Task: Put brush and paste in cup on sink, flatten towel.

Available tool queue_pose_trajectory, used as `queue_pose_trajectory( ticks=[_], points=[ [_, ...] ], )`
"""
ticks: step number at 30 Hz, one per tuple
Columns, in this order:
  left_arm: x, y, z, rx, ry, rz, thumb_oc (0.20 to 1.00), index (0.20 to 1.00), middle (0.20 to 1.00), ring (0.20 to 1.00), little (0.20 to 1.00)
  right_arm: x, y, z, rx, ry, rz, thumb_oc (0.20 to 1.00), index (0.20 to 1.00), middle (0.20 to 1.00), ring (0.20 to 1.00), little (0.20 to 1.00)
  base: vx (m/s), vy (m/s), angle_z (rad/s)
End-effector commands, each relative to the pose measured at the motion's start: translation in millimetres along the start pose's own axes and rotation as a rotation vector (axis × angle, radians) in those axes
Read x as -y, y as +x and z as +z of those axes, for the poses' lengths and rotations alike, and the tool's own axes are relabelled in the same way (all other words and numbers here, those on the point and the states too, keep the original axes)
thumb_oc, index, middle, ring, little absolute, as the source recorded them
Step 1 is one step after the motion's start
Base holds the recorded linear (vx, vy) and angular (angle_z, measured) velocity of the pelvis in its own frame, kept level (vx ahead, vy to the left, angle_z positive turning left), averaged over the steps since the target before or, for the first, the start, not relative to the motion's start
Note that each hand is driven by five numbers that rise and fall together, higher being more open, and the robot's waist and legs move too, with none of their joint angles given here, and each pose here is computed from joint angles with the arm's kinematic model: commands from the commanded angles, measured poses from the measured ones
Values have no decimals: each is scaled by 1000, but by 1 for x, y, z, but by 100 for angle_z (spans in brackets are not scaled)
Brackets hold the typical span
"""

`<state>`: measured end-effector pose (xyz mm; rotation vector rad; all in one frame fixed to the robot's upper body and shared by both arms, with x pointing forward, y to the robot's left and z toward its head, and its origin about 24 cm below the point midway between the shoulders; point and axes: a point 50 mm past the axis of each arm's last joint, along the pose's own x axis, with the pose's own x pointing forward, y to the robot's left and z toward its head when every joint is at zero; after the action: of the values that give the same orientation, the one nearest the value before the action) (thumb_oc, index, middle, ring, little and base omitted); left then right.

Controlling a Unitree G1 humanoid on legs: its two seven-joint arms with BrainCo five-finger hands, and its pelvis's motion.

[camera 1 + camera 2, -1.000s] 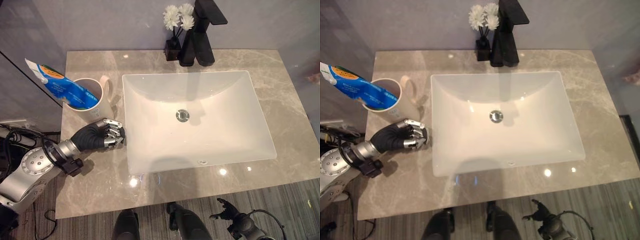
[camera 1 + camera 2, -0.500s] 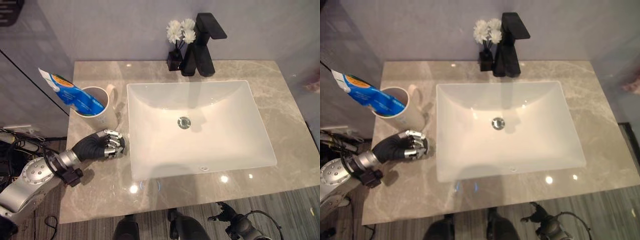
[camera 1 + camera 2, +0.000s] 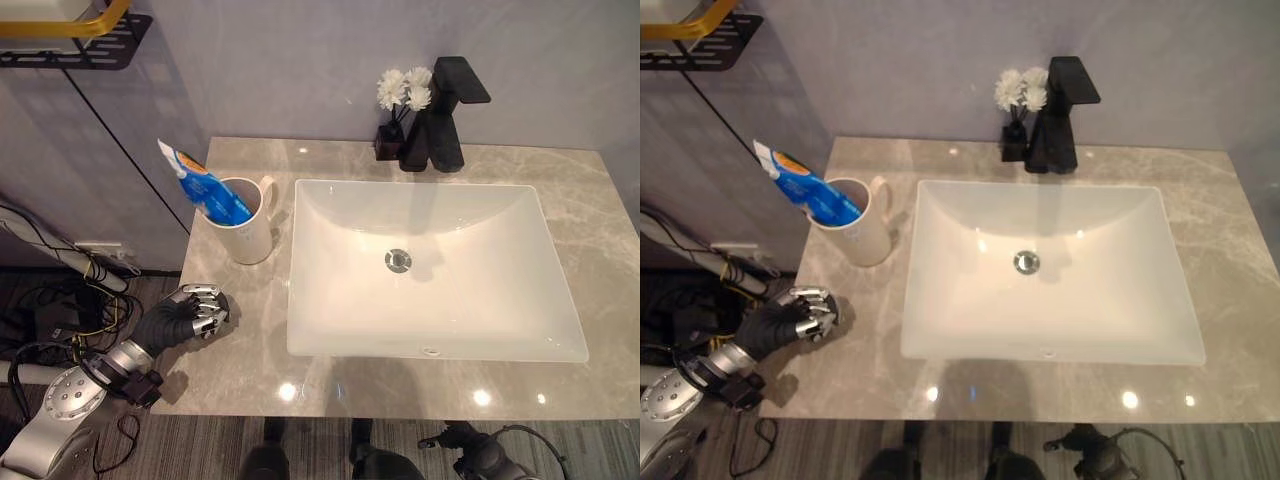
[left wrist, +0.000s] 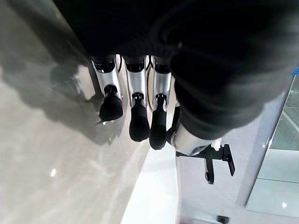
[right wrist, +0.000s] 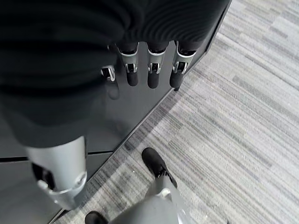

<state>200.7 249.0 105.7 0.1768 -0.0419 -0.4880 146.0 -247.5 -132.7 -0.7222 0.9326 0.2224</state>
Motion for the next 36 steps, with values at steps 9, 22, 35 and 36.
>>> queue_pose_trajectory(
  ticks=[9,22,35,36],
  points=[
    [6,20,-12,34,38,60,200,200,200,200,200,19,5,20,65,33,-88,1000,1000,1000,1000,1000,-15,-32,4],
    [3,33,-16,87,52,173,200,200,200,200,200,13,4,23,85,67,-87,1000,1000,1000,1000,1000,7,-10,0],
    [2,54,-14,161,3,269,200,200,200,200,200,6,4,23,77,60,-76,1000,1000,1000,1000,1000,35,-7,0],
    [2,57,-13,168,4,273,200,200,200,200,200,5,4,23,76,57,-74,1000,1000,1000,1000,1000,42,13,-3]
  ],
)
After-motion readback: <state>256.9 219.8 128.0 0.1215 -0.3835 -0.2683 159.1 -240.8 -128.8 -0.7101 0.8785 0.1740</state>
